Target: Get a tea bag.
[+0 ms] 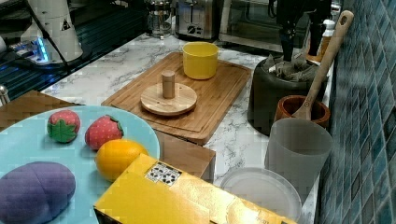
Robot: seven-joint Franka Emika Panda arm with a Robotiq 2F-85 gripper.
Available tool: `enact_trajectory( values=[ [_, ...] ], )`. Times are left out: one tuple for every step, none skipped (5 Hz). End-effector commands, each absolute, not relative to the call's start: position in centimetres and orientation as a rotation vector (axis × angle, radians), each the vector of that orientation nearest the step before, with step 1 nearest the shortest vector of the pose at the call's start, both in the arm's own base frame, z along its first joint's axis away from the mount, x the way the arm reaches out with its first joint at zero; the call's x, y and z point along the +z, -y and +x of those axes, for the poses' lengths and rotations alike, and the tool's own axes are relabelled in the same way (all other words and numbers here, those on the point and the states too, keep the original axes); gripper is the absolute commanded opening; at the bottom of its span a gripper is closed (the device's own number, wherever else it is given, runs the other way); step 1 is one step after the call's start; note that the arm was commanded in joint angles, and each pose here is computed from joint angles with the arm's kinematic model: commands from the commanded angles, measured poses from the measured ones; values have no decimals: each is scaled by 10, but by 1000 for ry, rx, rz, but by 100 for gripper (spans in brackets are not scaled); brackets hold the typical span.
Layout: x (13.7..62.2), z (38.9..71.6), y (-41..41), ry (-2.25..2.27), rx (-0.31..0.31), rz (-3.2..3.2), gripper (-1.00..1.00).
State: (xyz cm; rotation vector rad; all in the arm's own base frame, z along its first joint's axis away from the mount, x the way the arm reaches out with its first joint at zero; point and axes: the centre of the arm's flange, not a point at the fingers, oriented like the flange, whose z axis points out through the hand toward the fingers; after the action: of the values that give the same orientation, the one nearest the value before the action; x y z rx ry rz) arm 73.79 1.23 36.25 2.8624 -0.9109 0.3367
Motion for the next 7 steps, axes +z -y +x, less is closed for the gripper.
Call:
enact_trajectory(
  values=[
    [480,750,-25,1024,603,2885,-100],
    [493,742,-22,1047,641,2893,-100],
    [533,720,-12,1085,732,2917,-100],
    [551,707,-10,1040,700,2922,-100],
    [553,689,-7,999,633,2956,-100],
    [532,680,-5,892,277,3037,-100],
    [490,657,-13,818,93,2995,-100]
  ],
)
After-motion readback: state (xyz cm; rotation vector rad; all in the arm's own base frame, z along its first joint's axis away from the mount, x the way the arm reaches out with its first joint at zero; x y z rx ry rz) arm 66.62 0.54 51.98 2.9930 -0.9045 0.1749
